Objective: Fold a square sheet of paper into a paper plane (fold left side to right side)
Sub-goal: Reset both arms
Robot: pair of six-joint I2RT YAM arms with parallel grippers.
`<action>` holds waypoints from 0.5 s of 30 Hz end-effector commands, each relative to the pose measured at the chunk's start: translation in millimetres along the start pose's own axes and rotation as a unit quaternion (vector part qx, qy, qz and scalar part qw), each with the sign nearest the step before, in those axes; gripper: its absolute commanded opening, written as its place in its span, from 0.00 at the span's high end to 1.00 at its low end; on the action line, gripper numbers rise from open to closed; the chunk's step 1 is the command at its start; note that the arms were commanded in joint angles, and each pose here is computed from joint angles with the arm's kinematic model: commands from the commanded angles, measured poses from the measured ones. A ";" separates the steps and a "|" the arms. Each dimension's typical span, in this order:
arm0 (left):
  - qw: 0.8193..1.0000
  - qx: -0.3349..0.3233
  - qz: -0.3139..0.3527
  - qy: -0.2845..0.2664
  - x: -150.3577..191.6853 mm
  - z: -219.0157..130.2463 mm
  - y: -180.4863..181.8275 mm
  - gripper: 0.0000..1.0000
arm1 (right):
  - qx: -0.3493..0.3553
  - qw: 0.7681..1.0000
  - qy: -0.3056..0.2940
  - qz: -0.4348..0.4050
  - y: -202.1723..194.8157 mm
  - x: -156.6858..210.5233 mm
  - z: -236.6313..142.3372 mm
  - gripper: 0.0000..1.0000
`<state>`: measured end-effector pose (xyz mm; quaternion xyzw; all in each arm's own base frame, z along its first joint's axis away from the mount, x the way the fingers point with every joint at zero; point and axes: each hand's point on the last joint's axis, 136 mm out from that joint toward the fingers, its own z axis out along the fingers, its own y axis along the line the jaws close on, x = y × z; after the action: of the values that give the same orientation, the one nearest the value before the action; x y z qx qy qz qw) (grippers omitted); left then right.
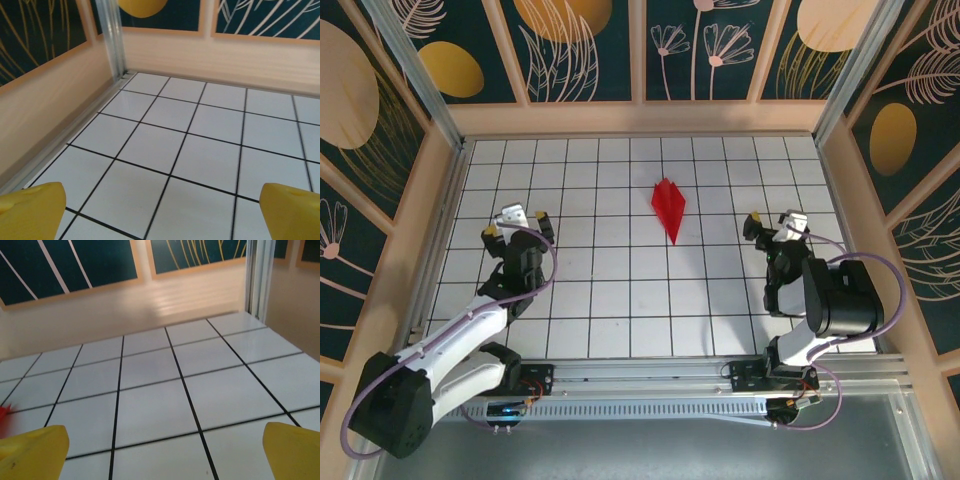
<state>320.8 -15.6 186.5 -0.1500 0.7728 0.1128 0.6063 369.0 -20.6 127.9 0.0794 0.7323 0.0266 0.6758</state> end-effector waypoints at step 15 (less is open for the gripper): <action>0.997 -0.056 0.034 -0.051 10.0 46.0 22.2 0.01 | 0.005 1.000 0.003 -0.013 2.2 -0.3 3.8 0.01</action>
<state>342.7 21.6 148.8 -0.1559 0.7597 0.1844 0.6038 369.5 -18.1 120.7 0.0769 0.7432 0.0258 0.6641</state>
